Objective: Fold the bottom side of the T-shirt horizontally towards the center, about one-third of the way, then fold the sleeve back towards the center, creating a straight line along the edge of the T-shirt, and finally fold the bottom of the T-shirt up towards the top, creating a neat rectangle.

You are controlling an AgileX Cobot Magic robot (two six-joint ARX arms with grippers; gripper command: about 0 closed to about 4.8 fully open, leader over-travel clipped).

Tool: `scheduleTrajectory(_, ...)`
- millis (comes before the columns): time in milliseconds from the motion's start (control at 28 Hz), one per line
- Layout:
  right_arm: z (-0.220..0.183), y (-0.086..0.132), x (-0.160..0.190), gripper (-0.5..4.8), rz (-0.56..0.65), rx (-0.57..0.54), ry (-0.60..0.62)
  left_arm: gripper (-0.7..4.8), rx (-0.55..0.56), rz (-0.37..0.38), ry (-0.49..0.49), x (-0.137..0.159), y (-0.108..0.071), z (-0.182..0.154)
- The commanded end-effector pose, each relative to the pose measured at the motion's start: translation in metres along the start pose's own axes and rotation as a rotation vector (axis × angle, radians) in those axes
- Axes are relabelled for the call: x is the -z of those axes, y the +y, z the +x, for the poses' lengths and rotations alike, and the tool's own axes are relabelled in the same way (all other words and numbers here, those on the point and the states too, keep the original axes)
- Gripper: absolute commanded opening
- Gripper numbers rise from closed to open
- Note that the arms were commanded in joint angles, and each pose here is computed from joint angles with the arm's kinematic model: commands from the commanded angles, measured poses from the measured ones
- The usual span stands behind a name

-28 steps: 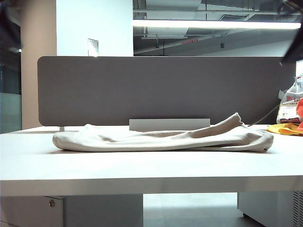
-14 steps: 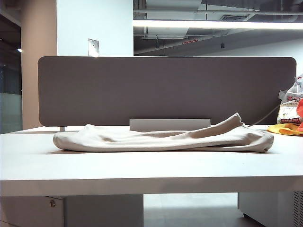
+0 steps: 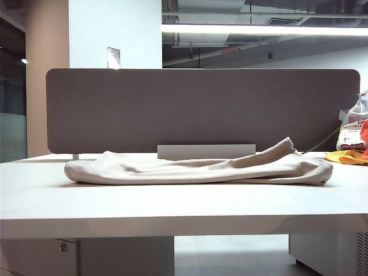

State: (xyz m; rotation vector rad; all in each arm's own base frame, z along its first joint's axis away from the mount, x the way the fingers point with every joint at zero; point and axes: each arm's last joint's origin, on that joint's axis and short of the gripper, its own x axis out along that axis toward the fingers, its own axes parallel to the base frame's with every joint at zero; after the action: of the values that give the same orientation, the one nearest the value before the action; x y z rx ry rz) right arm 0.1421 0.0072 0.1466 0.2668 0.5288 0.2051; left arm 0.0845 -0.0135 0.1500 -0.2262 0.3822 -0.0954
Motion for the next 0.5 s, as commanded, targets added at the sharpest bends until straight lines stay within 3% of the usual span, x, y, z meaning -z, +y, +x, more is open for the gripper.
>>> scheduleTrajectory(36,0.0002,-0.0013,0.0009,0.00,-0.005,0.032,-0.016,0.18,-0.003,-0.003,-0.001,0.0005,0.0004,0.0004)
scheduleTrajectory(500,0.0003,-0.0011,0.0018,0.00,-0.004,0.022,-0.009,0.25,-0.003,-0.003,-0.008,0.0000,0.0003,0.0005)
